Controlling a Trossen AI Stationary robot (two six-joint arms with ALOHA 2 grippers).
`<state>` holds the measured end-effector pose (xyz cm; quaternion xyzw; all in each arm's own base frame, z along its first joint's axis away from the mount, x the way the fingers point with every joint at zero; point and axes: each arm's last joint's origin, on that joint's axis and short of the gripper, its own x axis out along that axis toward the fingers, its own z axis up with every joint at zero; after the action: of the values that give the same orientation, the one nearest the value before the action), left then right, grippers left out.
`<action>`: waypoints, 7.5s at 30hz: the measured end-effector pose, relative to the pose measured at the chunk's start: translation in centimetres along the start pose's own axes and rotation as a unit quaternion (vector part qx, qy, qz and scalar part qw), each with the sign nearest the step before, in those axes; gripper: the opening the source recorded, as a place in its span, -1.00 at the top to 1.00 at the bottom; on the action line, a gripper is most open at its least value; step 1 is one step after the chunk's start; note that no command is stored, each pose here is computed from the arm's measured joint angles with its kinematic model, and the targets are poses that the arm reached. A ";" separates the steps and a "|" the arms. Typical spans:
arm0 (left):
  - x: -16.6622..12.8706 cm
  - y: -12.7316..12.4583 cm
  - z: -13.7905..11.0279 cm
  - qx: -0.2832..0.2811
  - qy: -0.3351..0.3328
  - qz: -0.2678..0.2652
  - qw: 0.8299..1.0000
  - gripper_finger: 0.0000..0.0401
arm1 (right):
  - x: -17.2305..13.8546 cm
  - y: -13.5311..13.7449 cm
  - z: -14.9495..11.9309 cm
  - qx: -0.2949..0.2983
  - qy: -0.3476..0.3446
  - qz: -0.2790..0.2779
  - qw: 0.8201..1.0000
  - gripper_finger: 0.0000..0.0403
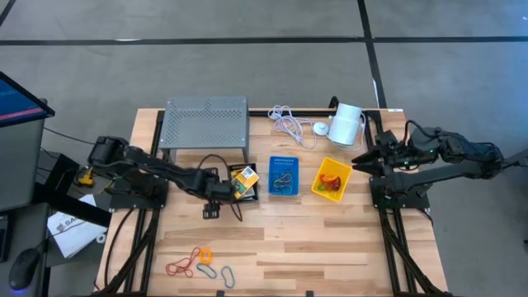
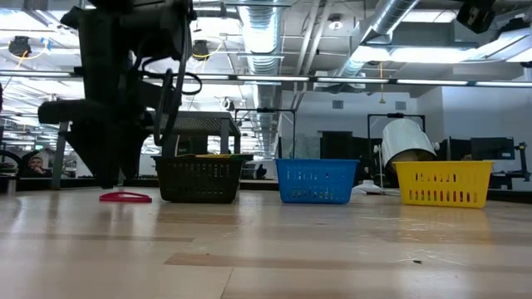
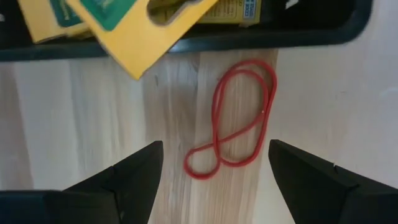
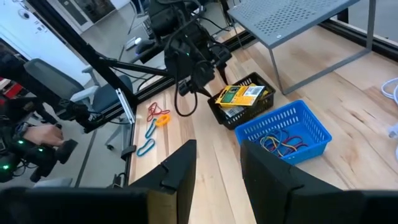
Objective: Pick & Place Office Desk Supplies
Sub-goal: Put the red rubber band into the blue basket
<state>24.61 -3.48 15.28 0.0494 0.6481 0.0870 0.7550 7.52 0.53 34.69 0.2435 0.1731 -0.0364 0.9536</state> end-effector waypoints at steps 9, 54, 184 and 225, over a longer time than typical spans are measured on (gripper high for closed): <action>2.0 -0.5 0.1 -0.001 -0.003 -0.010 1.000 -0.42 | 0.1 0.1 0.0 -0.005 0.004 0.004 1.000 0.40; -10.5 0.2 -1.1 -0.161 -0.357 -0.099 0.915 1.00 | 0.0 0.1 0.1 -0.014 -0.005 0.004 1.000 0.40; -6.6 4.6 12.3 -0.133 -0.418 -0.230 0.869 -0.18 | 0.0 -1.4 -2.1 -0.059 0.038 -0.048 0.996 0.40; -4.4 -18.9 -5.9 -0.233 0.146 -0.125 0.953 -0.18 | 0.0 -1.2 -1.5 -0.009 -0.006 -0.057 0.998 0.40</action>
<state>19.38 -23.08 15.10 -0.2223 0.7141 0.1470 0.6473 6.90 0.20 32.95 0.2244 0.1809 -0.0906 0.9533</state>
